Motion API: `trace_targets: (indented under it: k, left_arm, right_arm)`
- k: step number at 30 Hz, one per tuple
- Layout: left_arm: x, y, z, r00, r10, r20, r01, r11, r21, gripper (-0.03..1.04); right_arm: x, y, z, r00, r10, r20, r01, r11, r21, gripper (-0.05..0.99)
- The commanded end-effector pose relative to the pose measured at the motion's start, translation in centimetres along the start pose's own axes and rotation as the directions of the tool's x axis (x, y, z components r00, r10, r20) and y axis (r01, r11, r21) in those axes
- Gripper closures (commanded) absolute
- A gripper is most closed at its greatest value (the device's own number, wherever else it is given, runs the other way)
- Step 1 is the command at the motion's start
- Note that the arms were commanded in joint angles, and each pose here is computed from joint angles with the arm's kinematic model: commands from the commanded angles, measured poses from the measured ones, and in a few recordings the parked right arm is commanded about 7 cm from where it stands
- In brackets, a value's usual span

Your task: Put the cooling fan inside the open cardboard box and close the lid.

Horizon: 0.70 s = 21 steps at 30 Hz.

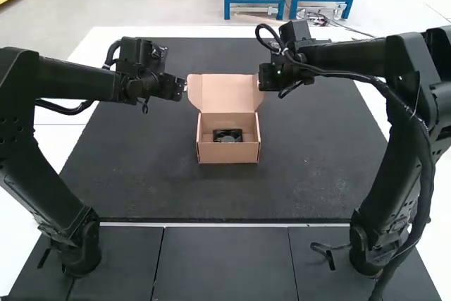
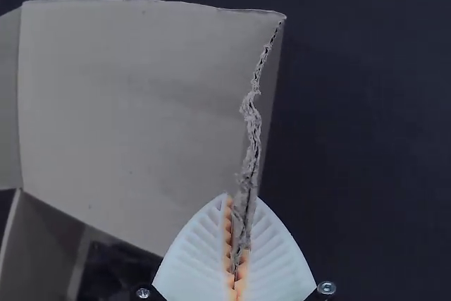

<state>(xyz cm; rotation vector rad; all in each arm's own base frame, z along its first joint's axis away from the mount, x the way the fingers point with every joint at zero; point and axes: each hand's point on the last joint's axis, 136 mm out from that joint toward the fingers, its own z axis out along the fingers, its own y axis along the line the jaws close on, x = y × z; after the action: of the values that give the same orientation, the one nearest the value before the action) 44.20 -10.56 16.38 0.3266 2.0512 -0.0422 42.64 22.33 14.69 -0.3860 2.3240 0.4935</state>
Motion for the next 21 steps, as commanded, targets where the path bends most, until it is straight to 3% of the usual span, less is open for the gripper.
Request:
trace_targets:
  k: [1, 21]
  left_arm:
    - [-2.7, -1.0, -0.3, 0.998, 0.016, 0.057, -0.018, 0.9993, 0.032, 0.04]
    - [-2.3, -1.9, -0.8, 0.999, 0.011, 0.039, -0.014, 0.9981, 0.061, 0.04]
  right_arm:
    - [-0.4, 2.0, -0.5, 1.0, -0.026, 0.004, 0.027, 0.999, -0.04, 0.94]
    - [2.0, 3.3, -1.6, 0.999, -0.03, 0.021, 0.031, 0.999, -0.039, 0.95]
